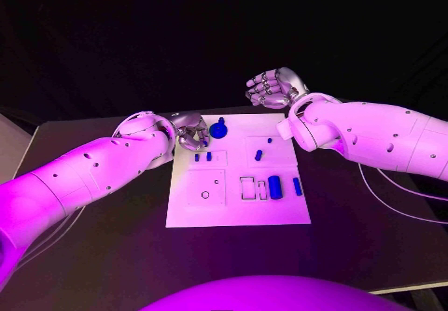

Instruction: Assemble the parts on the task board

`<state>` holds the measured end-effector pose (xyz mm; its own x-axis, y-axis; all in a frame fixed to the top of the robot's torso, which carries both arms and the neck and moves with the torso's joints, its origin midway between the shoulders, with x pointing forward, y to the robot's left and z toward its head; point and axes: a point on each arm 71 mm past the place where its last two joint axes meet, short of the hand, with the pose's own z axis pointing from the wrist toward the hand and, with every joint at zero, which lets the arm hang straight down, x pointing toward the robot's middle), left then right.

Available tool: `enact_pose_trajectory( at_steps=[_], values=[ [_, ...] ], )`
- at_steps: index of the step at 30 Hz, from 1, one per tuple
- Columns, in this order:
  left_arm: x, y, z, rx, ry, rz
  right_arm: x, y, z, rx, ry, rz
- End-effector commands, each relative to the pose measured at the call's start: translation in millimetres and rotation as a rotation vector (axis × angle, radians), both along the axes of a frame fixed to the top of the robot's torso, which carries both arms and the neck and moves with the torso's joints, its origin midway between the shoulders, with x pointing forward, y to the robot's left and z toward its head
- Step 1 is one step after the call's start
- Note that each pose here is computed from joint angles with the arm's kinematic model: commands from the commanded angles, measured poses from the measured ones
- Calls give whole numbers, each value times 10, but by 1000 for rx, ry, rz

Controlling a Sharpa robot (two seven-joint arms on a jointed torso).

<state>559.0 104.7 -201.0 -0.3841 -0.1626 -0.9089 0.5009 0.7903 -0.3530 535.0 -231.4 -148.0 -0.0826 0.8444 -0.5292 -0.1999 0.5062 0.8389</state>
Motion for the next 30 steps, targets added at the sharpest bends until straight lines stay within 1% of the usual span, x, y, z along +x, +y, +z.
enact_pose_trajectory(
  at_steps=[1, 16, 30],
  values=[
    [-25, 11, -87, 43, 45, -5, -2, 12, 6, 0, -5, 16],
    [-32, -9, -51, 12, 10, -11, -3, 3, 6, -1, -5, 14],
    [-33, 20, -43, 6, -1, -1, -3, -7, 6, -1, -6, 13]
  ],
)
